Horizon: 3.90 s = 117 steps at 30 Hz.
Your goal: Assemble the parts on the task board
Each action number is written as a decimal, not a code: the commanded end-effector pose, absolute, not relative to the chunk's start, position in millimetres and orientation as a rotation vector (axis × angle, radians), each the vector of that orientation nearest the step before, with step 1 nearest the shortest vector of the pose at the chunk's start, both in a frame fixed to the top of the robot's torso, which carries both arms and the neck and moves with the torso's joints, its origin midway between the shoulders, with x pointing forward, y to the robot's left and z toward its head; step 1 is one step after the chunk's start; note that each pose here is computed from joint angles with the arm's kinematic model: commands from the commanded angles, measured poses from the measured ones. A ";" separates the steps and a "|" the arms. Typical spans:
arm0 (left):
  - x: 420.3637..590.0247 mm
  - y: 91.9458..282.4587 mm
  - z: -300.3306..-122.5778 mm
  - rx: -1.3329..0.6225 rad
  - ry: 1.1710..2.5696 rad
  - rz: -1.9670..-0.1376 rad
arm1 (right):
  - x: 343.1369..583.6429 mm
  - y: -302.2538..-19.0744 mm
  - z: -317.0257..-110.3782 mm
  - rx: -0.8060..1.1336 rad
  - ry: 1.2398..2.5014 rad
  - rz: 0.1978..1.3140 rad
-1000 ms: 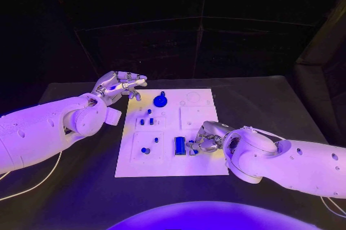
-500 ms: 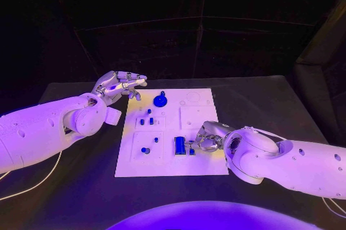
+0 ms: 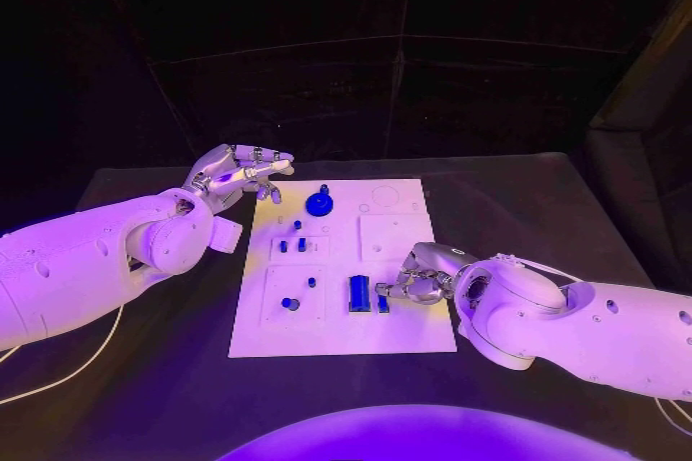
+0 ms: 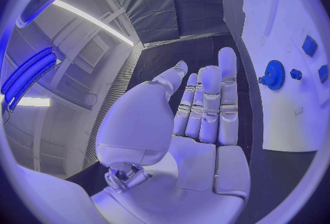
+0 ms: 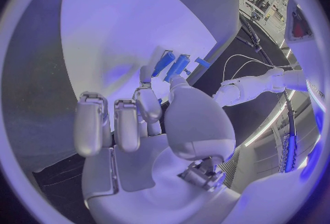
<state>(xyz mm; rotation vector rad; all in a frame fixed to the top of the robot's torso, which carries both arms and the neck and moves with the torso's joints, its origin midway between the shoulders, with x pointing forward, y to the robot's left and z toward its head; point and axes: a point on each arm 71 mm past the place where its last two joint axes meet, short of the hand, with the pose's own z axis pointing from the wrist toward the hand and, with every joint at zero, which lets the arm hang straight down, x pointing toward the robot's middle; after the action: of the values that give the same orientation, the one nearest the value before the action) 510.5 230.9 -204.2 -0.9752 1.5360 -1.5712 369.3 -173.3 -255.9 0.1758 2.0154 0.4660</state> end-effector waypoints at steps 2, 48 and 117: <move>510.6 229.5 -203.1 -0.973 1.537 -1.587 | 369.0 -170.7 -254.1 0.131 2.004 0.506; 511.0 230.5 -203.3 -0.974 1.536 -1.584 | 376.1 -175.6 -259.2 0.111 2.004 0.532; 474.1 196.9 -227.3 -1.201 1.237 -1.265 | 464.6 -193.6 -225.7 1.199 1.223 1.232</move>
<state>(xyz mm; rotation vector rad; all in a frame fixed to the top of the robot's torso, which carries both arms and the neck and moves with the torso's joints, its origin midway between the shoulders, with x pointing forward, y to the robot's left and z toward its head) 476.0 190.9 -231.1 -1.2254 1.3116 -1.3914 465.9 -187.8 -227.6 1.1425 1.2996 1.3123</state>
